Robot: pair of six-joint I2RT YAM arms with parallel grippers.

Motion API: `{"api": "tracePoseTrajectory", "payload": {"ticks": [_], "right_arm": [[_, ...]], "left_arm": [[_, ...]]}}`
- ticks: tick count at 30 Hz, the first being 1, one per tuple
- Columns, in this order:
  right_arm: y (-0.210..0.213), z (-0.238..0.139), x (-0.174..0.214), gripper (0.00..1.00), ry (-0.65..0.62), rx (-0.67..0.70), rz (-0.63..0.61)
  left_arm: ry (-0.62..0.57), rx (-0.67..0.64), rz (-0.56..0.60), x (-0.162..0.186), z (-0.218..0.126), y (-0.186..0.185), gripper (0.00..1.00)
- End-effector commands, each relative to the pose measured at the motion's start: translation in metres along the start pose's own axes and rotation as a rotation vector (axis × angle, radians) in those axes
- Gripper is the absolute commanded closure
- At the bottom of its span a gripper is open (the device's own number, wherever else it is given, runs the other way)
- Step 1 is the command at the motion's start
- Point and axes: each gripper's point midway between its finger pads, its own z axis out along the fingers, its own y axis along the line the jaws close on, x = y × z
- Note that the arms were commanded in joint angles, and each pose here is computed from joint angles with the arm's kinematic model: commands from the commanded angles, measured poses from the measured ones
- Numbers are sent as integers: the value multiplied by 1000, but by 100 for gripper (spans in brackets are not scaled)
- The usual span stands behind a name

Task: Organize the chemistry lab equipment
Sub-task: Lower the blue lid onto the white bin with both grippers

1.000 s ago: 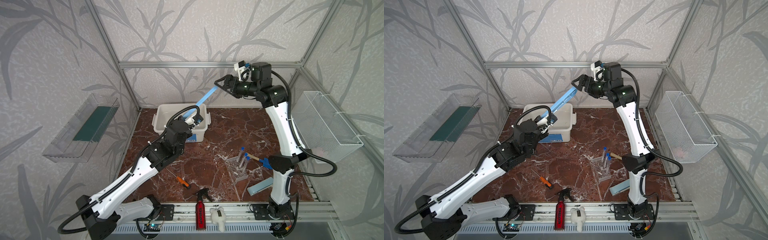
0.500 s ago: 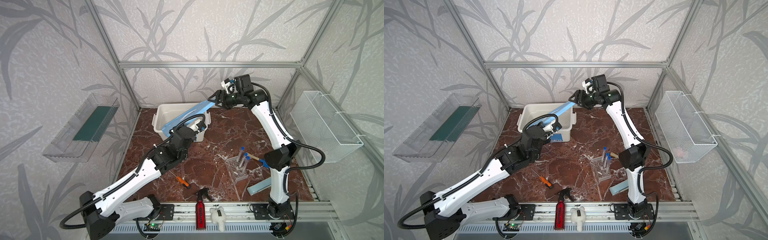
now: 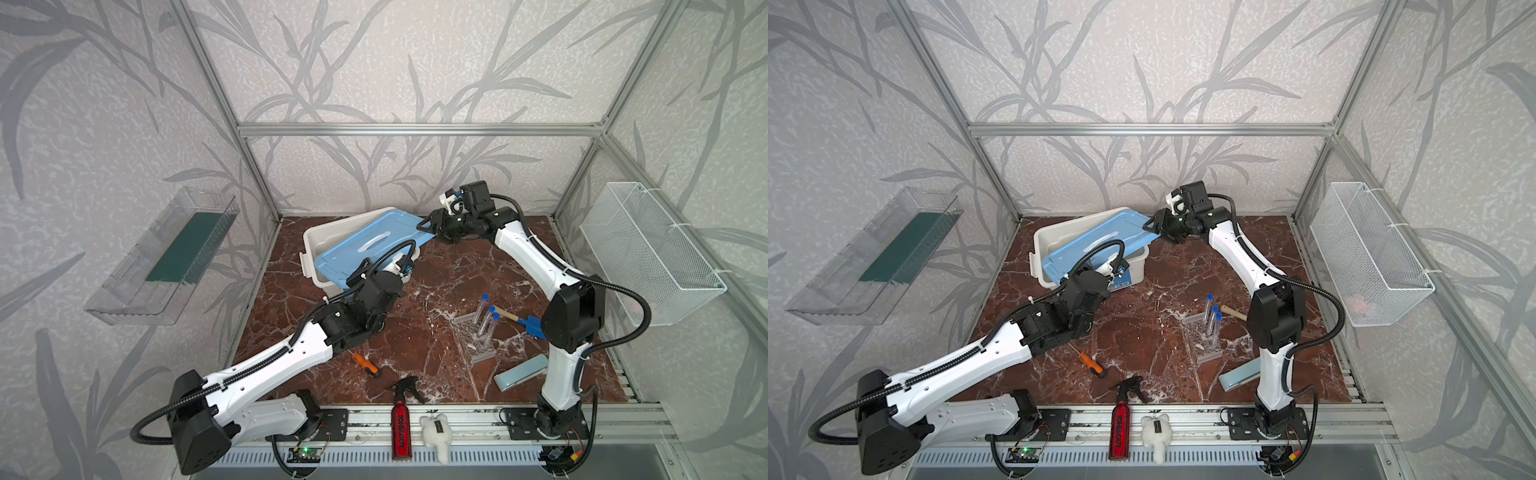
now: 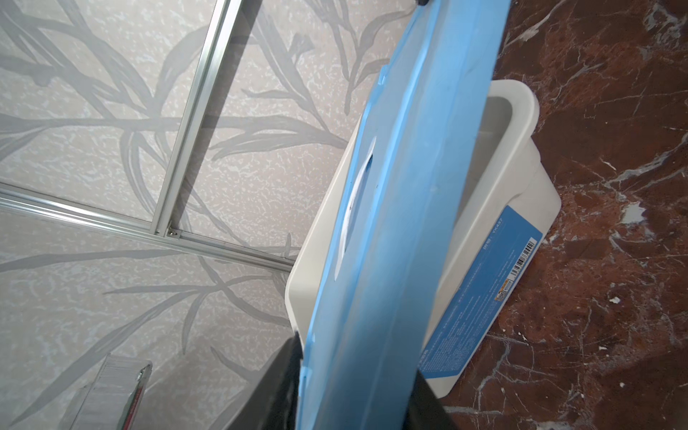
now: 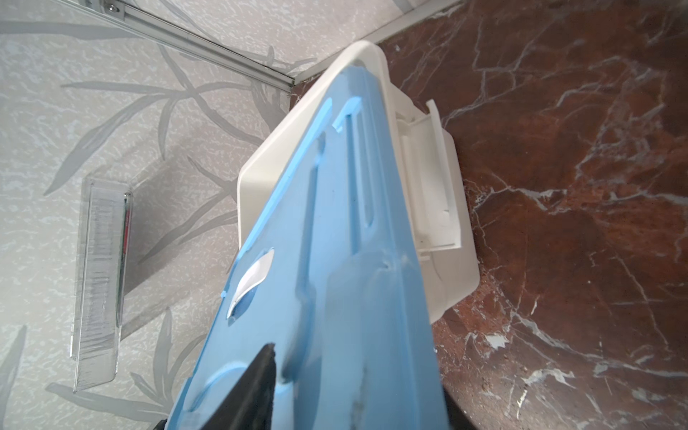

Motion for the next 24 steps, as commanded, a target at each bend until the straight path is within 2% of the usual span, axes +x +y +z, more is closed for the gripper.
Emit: {"api": "tracePoseTrajectory", "payload": {"ticks": [1, 11, 19, 22, 24], "right_arm": [[14, -10, -2, 48, -53, -39, -40], [7, 24, 26, 48, -1, 11, -80], [-31, 32, 40, 48, 5, 140, -84], [-37, 36, 44, 48, 9, 138, -67], [-38, 42, 46, 48, 12, 123, -58]], "left_arm": [[-3, -16, -160, 4, -6, 7, 55], [96, -26, -400, 39, -5, -5, 51], [139, -55, -468, 56, 0, -14, 40], [153, -62, -496, 61, 2, -15, 32], [166, -71, -518, 63, 4, -13, 32]]}}
